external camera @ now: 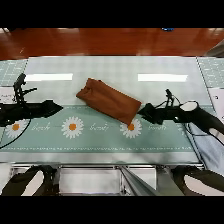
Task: Fold the shirts.
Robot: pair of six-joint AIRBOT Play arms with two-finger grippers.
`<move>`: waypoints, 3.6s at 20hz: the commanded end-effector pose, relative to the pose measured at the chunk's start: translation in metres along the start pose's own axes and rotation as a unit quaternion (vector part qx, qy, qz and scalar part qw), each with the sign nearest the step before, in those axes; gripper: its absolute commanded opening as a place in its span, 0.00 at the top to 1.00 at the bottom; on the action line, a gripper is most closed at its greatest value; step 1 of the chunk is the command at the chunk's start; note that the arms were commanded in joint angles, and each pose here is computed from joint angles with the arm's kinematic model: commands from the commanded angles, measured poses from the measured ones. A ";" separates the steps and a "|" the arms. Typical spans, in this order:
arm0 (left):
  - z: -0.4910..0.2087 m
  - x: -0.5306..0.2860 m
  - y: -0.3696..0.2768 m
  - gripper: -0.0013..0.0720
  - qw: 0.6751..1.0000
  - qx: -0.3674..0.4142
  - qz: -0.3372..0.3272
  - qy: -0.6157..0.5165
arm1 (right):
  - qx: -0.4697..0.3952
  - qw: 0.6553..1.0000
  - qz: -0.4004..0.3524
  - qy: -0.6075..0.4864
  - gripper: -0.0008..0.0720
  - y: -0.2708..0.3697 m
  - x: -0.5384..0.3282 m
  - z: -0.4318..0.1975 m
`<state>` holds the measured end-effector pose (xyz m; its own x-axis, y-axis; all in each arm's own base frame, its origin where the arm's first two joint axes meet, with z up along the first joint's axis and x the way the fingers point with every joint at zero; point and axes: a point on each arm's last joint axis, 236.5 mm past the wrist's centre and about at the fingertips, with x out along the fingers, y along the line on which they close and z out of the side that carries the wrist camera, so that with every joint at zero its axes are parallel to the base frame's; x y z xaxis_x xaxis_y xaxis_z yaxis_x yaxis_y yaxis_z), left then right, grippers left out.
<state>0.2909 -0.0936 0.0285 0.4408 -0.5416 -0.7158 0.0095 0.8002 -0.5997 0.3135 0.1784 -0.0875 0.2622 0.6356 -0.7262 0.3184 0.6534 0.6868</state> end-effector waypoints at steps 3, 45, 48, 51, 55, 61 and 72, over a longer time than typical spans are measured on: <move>-0.002 0.003 0.000 0.96 1.000 0.001 0.001 0.000 | -0.019 0.997 0.042 0.057 0.43 0.040 0.055 0.003; 0.013 0.049 -0.051 0.96 0.996 0.072 -0.014 -0.052 | 0.364 0.804 -0.449 -0.142 0.59 -0.187 -0.447 -0.100; 0.018 0.051 -0.048 0.96 0.995 0.073 -0.010 -0.060 | 0.352 0.830 -0.416 -0.121 0.42 -0.190 -0.421 -0.092; 0.071 0.022 -0.043 0.96 0.989 0.081 0.003 -0.125 | 0.334 0.845 -0.392 -0.144 0.45 -0.182 -0.421 -0.071; 0.154 -0.051 -0.068 0.96 0.968 0.098 0.002 -0.232 | 0.163 0.941 -0.092 -0.281 0.95 -0.057 -0.372 0.083; 0.145 -0.027 -0.112 0.96 0.983 0.160 0.029 -0.086 | -0.232 0.952 -0.062 -0.192 0.95 0.133 -0.174 0.127; 0.065 0.045 0.004 0.96 0.968 0.123 0.205 0.072 | -0.218 0.920 -0.325 -0.014 0.95 0.008 -0.106 0.108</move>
<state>0.3757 -0.1025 0.0311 0.3630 -0.2101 -0.9078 0.0973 0.9775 -0.1873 0.3840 0.0764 -0.0049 0.1670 0.0862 -0.9822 0.0320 0.9952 0.0928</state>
